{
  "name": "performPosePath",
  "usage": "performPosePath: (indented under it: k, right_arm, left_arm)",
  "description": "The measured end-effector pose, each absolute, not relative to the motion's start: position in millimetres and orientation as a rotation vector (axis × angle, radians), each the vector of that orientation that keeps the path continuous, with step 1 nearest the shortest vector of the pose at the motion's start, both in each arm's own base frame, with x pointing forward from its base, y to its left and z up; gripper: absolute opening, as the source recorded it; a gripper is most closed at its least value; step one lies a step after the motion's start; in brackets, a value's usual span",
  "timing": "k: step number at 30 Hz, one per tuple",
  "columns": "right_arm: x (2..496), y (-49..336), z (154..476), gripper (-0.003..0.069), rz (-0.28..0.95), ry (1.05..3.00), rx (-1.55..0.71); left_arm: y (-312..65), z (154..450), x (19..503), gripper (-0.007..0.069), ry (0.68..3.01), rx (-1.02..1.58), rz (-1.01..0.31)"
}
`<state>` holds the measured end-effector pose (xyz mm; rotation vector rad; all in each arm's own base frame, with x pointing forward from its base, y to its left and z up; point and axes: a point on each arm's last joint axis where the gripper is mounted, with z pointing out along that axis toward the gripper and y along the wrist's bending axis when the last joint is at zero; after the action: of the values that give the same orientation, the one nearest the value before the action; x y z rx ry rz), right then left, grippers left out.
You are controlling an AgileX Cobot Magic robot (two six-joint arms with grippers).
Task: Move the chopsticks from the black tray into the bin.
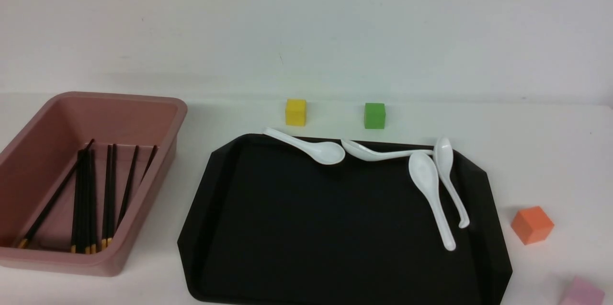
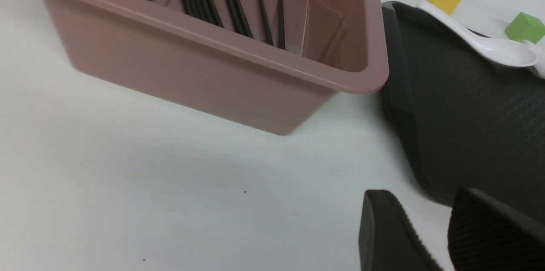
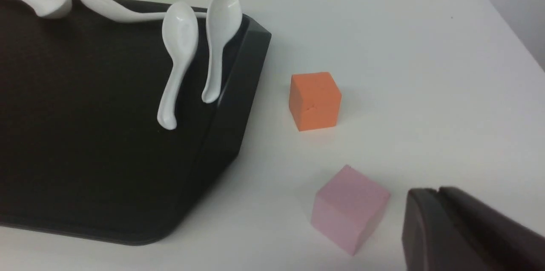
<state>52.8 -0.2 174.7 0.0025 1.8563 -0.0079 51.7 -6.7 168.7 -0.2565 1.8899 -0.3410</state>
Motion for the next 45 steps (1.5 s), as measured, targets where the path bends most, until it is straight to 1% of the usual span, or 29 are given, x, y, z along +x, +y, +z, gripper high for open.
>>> performPosePath:
  k: [10,45]
  right_arm:
    - [52.8,-0.2,174.6,0.0065,-0.008,1.857,0.003]
    - [52.8,-0.2,174.6,0.0094,-0.008,1.858,0.002]
  left_arm:
    - [-6.7,168.7,51.7,0.0238,1.890,-0.257,-0.341]
    - [-6.7,168.7,51.7,0.0238,1.890,-0.257,-0.341]
